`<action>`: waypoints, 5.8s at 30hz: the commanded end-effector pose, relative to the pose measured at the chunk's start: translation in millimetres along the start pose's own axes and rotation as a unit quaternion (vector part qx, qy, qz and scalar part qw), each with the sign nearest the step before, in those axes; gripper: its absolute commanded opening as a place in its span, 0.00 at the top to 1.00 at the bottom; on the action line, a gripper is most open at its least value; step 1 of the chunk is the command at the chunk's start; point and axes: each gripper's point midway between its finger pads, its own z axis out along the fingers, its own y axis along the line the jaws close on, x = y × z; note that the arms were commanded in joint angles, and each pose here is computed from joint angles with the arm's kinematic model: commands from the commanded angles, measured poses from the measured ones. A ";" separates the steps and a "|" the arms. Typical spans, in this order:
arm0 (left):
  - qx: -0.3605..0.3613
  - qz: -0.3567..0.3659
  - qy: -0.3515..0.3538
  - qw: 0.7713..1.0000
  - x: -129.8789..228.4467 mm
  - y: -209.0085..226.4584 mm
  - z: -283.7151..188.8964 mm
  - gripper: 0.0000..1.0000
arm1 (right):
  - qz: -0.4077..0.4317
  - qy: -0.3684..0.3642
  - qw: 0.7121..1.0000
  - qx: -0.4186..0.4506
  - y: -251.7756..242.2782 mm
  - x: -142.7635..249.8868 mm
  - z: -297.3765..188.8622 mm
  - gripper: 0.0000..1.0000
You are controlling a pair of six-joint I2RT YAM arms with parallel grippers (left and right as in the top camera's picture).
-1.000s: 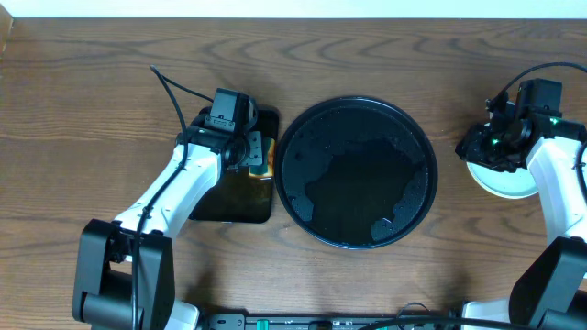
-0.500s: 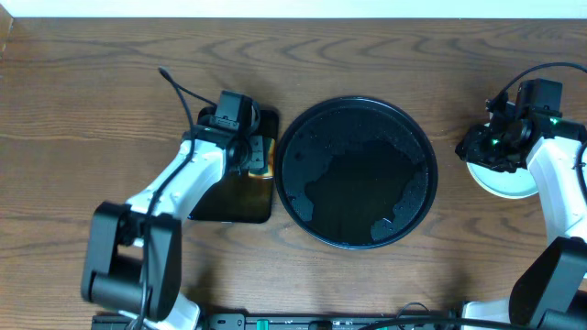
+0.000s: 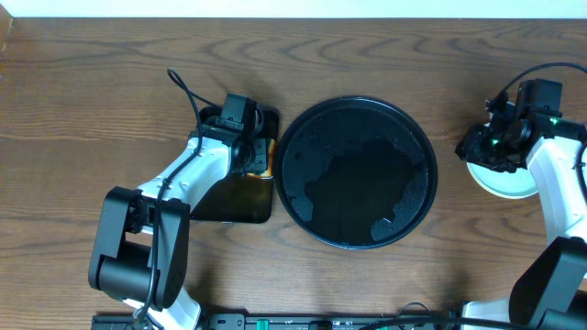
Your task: Clean dirty plates on tray and stack at the side
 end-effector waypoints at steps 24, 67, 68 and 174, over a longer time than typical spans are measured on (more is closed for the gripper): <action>-0.073 0.005 -0.073 0.995 -25.9 22.4 -43.4 0.35 | -0.010 0.004 1.000 0.000 2.6 1.4 1.4 0.61; 0.037 -0.060 -0.246 0.967 96.7 41.5 -195.1 0.19 | -0.103 -0.272 0.956 0.033 14.6 80.2 -132.4 0.01; 0.039 -0.059 -0.251 0.965 96.8 41.3 -197.4 0.19 | -0.103 -0.274 0.956 0.033 14.7 82.2 -134.4 0.01; -0.016 -0.117 -0.280 0.953 107.3 82.5 -194.2 0.18 | -0.199 -0.539 0.814 -0.082 49.0 100.7 -77.5 0.01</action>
